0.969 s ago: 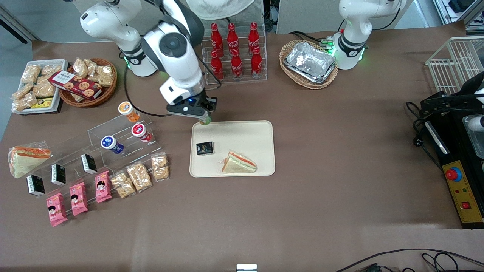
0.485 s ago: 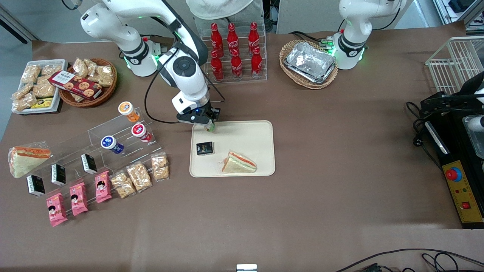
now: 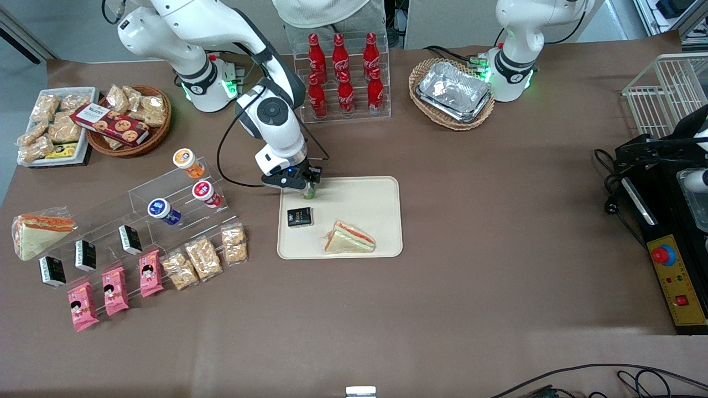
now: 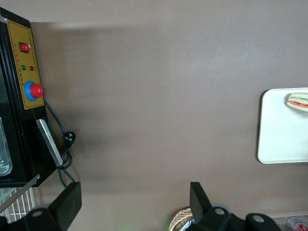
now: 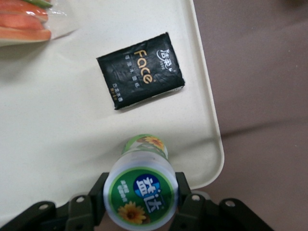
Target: Place green gum on tray
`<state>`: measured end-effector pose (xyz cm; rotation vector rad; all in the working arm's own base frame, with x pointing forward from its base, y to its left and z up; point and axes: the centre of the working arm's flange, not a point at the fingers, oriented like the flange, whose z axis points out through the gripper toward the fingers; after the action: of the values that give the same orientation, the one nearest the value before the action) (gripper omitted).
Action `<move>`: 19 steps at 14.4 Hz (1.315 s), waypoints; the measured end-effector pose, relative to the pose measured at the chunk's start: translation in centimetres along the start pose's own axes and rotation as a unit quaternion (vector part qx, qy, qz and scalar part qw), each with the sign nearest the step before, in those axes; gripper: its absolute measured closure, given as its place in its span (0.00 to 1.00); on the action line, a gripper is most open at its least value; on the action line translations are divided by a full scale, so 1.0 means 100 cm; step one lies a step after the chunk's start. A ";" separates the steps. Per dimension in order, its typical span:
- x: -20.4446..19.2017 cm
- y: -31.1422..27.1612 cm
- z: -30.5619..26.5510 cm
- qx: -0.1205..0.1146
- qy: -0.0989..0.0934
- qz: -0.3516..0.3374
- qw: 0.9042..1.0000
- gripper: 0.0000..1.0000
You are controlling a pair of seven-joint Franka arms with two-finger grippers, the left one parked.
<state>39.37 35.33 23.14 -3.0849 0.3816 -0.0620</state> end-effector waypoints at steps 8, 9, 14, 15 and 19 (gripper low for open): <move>0.004 0.003 0.006 -0.001 0.002 0.005 1.000 0.00; 0.004 0.003 0.005 0.000 0.002 0.006 1.000 0.00; 0.011 -0.001 -0.016 0.004 0.004 0.008 1.000 0.00; 0.013 -0.004 -0.031 -0.002 0.000 0.005 1.000 0.00; 0.022 -0.017 -0.135 -0.029 -0.024 -0.015 0.999 0.00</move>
<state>41.30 36.07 36.79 -3.1427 0.3411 0.0237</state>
